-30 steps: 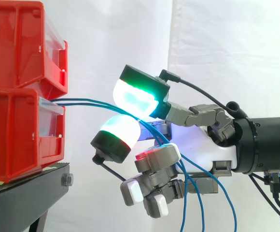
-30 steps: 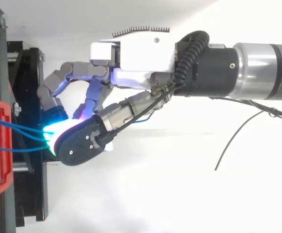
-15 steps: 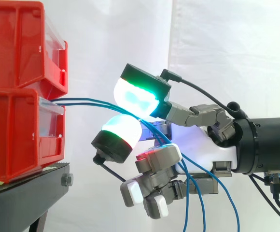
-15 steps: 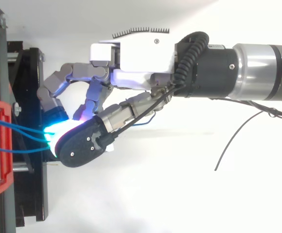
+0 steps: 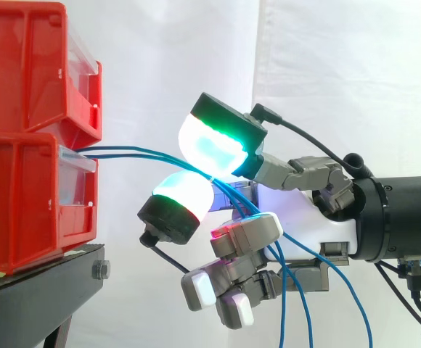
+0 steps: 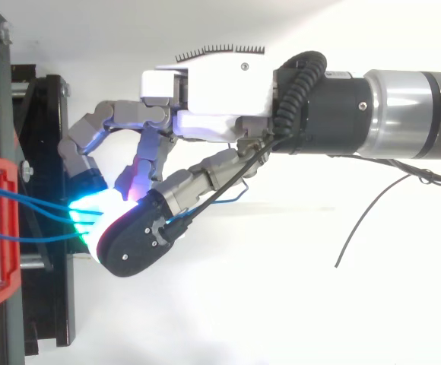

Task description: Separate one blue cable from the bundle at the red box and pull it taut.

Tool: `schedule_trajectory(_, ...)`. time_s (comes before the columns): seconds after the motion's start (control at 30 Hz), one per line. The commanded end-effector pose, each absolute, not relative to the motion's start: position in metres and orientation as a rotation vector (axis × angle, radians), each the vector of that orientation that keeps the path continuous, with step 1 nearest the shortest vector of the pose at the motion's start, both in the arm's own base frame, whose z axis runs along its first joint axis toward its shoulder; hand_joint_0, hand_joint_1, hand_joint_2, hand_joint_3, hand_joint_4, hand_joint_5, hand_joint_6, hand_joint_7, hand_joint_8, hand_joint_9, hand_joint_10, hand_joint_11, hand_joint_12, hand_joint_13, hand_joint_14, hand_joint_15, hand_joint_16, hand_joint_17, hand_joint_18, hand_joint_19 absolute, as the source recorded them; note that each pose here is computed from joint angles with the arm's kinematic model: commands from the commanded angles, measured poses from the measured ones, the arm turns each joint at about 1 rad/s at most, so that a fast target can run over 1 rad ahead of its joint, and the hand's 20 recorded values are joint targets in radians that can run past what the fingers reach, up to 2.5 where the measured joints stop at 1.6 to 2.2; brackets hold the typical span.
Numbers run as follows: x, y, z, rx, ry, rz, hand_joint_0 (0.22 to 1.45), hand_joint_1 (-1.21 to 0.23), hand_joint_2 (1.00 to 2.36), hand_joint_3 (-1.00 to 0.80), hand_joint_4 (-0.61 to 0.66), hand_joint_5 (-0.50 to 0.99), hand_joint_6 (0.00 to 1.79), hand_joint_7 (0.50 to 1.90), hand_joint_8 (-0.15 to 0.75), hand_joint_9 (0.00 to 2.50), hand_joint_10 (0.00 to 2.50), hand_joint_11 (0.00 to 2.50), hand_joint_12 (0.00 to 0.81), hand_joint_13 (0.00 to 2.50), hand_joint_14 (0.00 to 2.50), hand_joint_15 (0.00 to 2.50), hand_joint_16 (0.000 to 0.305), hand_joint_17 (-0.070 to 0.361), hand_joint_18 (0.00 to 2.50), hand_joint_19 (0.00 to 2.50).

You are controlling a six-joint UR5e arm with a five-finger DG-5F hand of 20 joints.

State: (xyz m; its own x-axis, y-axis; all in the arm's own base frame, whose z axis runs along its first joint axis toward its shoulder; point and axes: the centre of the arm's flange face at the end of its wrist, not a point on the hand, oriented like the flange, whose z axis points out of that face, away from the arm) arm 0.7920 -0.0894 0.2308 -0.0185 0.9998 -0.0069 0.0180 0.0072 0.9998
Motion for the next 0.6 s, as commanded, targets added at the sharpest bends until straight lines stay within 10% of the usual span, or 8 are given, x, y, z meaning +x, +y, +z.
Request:
schedule_trajectory(0.0, 0.7919, -0.0904, 0.2310, 1.209, 1.239, 1.208, 0.68, -0.83, 1.00, -0.50, -0.04, -0.13, 0.84, 1.24, 0.296, 1.33, 0.03, 1.30, 0.375, 0.97, 0.03, 0.72, 0.045, 0.102, 0.95, 0.88)
schedule_trajectory(0.57, 0.7917, -0.0916, 0.2292, 1.211, 1.239, 1.206, 0.75, -0.97, 1.00, -0.50, -0.06, -0.18, 0.89, 1.21, 0.277, 1.13, 0.03, 1.26, 0.364, 0.86, 0.03, 0.69, 0.046, 0.104, 0.87, 0.78)
